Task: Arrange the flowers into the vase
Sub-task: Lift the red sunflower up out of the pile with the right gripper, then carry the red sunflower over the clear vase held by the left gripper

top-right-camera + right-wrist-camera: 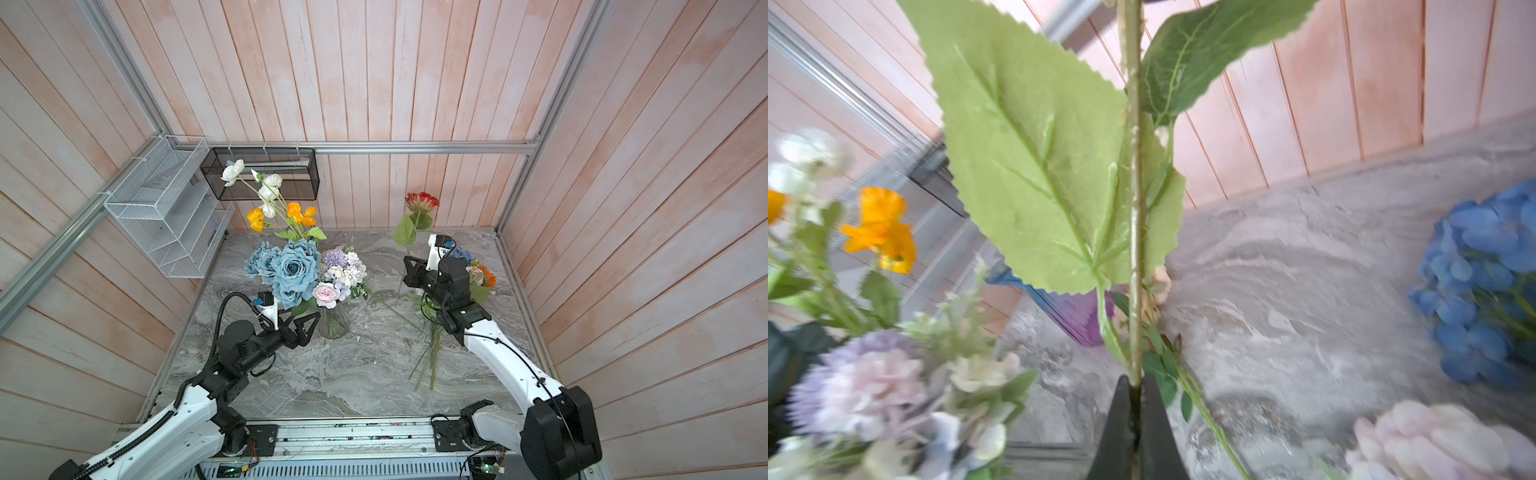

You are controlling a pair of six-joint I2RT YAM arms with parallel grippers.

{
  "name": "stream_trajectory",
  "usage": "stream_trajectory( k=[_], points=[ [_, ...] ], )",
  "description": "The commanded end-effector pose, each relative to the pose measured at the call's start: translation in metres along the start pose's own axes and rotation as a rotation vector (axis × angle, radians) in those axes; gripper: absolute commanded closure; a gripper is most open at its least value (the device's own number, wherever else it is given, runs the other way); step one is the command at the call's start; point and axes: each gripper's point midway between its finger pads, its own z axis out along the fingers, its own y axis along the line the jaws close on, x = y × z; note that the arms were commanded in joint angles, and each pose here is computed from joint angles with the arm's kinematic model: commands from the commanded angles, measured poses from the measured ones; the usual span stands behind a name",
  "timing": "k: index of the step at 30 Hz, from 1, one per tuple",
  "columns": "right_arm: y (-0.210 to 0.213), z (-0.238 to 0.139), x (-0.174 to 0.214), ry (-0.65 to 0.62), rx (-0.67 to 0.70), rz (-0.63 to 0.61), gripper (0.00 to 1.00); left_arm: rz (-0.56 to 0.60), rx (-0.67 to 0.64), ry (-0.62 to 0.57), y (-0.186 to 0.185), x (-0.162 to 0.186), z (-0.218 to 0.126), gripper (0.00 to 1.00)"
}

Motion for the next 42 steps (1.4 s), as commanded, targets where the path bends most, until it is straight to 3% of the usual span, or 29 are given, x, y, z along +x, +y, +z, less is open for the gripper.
stream_trajectory(
  k=[1, 5, 12, 16, 24, 32, 42],
  points=[
    [0.041, -0.016, -0.019, -0.127, -0.145, -0.078, 1.00, 0.061, 0.070, -0.064, -0.021, -0.028, 0.008, 0.00],
    [0.055, -0.024, -0.015, -0.164, -0.139, -0.187, 1.00, 0.075, 0.070, -0.091, -0.025, -0.045, 0.019, 0.00],
    [0.068, -0.030, -0.004, -0.190, -0.206, -0.212, 1.00, 0.086, -0.041, -0.154, -0.008, -0.067, 0.032, 0.00],
    [0.088, -0.045, -0.003, -0.263, -0.303, -0.231, 1.00, 0.055, -0.056, -0.187, -0.005, -0.076, 0.035, 0.00],
    [0.151, -0.070, 0.011, -0.401, -0.543, -0.406, 1.00, 0.027, -0.044, -0.217, -0.006, -0.085, 0.037, 0.00],
    [0.184, -0.072, 0.017, -0.515, -0.703, -0.471, 1.00, 0.015, -0.048, -0.235, -0.004, -0.083, 0.031, 0.00],
    [0.216, -0.074, 0.024, -0.657, -0.836, -0.459, 1.00, -0.007, -0.067, -0.245, 0.002, -0.082, 0.027, 0.00]
  ],
)
